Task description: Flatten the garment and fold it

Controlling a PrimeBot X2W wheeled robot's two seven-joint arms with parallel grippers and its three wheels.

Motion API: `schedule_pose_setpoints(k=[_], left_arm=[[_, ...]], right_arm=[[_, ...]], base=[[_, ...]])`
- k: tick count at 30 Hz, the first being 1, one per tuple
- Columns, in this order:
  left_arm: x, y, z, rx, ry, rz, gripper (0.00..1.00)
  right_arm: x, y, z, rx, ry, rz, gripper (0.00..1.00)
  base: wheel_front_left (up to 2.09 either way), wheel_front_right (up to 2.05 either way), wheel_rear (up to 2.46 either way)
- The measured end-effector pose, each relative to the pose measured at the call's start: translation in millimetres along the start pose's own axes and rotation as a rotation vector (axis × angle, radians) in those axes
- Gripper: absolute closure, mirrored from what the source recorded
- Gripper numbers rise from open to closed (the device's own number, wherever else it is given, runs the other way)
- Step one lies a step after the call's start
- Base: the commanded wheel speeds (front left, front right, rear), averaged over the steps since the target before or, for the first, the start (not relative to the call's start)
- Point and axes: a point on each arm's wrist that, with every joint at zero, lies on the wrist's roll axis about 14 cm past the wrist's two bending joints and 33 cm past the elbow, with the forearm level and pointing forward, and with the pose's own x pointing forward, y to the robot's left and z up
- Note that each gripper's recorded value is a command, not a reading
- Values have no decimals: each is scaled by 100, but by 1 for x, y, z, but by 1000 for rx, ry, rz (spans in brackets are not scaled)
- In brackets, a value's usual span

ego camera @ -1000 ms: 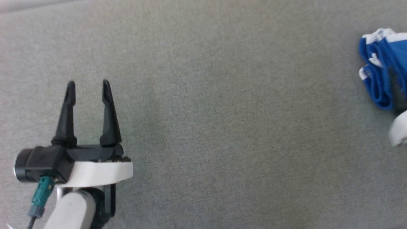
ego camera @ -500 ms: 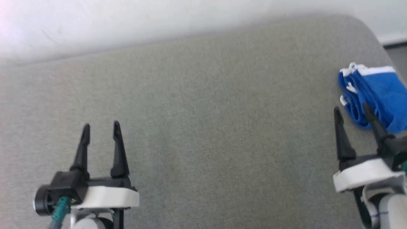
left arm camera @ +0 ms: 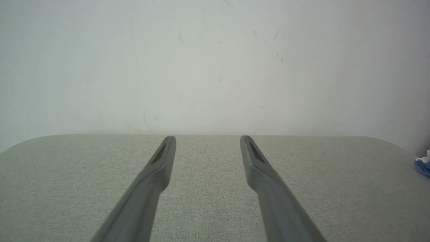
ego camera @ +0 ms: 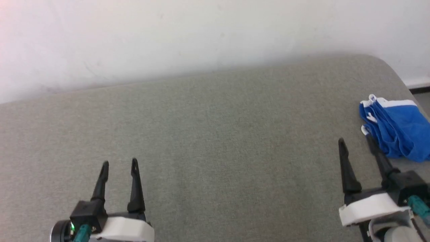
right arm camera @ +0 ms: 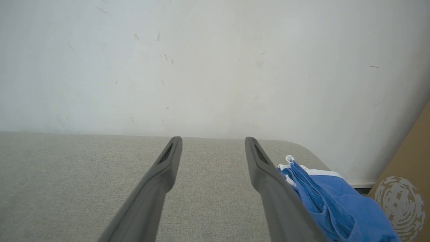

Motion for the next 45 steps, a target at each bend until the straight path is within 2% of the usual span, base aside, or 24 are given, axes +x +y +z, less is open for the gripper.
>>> schedule_pose_setpoints(k=[9, 24, 25, 45], left_arm=[[-26, 9, -9, -8, 31, 35, 0], [-27, 20, -14, -27, 40, 84, 0], [-27, 21, -14, -28, 41, 88, 100], [-28, 22, -16, -21, 64, 84, 100]], right_arm=[[-16, 8, -25, 53, 56, 16, 0], [-16, 9, -34, 59, 79, 14, 0], [-16, 9, -35, 58, 81, 15, 100], [-14, 14, -35, 55, 97, 32, 100]], base=[[0, 0, 0], [0, 0, 0], [0, 0, 0], [0, 0, 0]])
